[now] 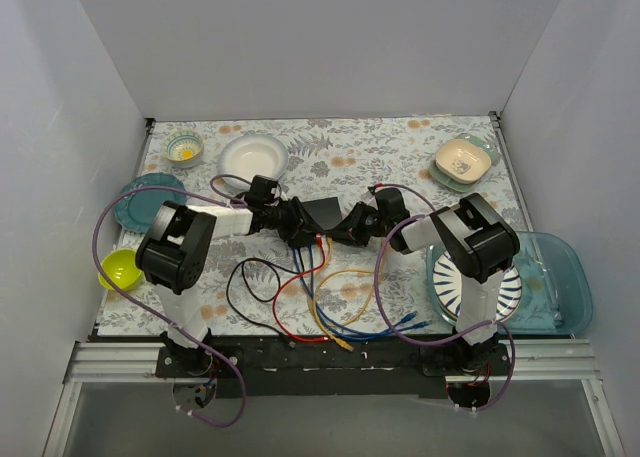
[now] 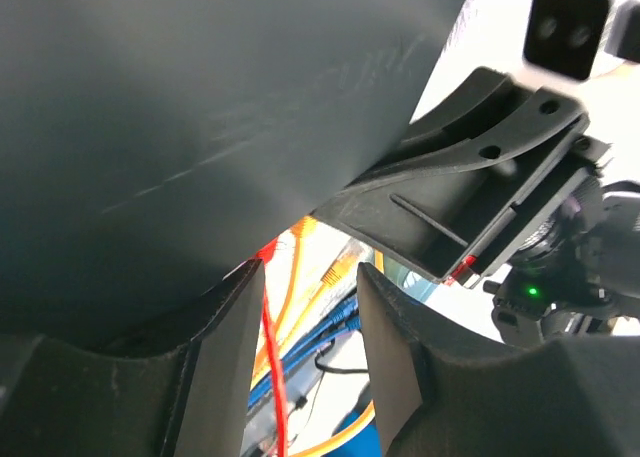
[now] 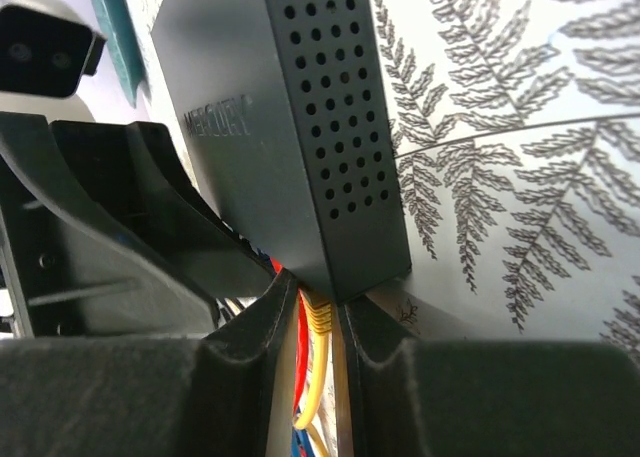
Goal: Pull the plug from the switch port
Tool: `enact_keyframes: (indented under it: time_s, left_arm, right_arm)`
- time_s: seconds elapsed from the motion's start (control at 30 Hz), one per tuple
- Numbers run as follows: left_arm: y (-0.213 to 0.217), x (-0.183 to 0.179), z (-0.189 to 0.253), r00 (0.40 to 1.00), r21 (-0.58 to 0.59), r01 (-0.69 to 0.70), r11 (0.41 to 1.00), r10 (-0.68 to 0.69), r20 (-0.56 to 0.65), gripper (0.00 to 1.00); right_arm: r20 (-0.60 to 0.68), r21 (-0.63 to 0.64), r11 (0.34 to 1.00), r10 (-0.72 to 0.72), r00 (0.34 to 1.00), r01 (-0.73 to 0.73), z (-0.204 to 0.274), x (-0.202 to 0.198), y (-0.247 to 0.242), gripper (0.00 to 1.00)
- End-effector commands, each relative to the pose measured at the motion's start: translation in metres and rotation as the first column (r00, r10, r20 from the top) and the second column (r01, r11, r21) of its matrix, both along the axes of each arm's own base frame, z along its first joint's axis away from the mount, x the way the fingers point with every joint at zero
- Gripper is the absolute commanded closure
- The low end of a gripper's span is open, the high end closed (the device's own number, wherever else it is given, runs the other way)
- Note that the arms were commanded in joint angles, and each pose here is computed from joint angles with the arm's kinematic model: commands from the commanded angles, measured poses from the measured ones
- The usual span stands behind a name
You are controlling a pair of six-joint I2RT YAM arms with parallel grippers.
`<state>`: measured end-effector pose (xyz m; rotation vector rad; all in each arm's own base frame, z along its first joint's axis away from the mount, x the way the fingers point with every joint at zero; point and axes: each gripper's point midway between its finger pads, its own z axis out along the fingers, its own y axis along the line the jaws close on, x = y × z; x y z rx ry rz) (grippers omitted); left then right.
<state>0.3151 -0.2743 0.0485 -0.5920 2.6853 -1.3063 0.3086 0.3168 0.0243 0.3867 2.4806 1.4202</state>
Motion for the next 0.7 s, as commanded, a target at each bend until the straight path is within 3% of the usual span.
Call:
enact_keyframes:
  time_s: [0.0, 0.23, 0.5, 0.67]
  left_arm:
    - [-0.004, 0.006, -0.022, 1.000, 0.048, -0.007, 0.999, 0.008, -0.030, 0.58]
    - [0.004, 0.006, -0.050, 0.995, 0.114, -0.049, 0.992, 0.059, -0.085, 0.59]
    - [0.003, 0.014, -0.044, 0.995, 0.107, -0.067, 0.992, 0.075, -0.071, 0.59]
    - [0.009, 0.021, -0.022, 0.997, 0.083, -0.077, 0.994, 0.079, -0.014, 0.59]
  right_arm:
    - [-0.046, -0.109, 0.989, 0.096, 0.994, -0.100, -0.022, -0.027, -0.009, 0.99]
    - [-0.084, -0.111, 0.982, 0.144, 0.986, -0.153, -0.030, -0.049, -0.012, 0.99]
    - [-0.067, -0.173, 0.970, 0.161, 0.985, -0.170, -0.025, -0.063, -0.037, 0.99]
    - [-0.006, -0.370, 0.929, 0.025, 1.000, -0.026, -0.014, -0.043, -0.094, 0.99]
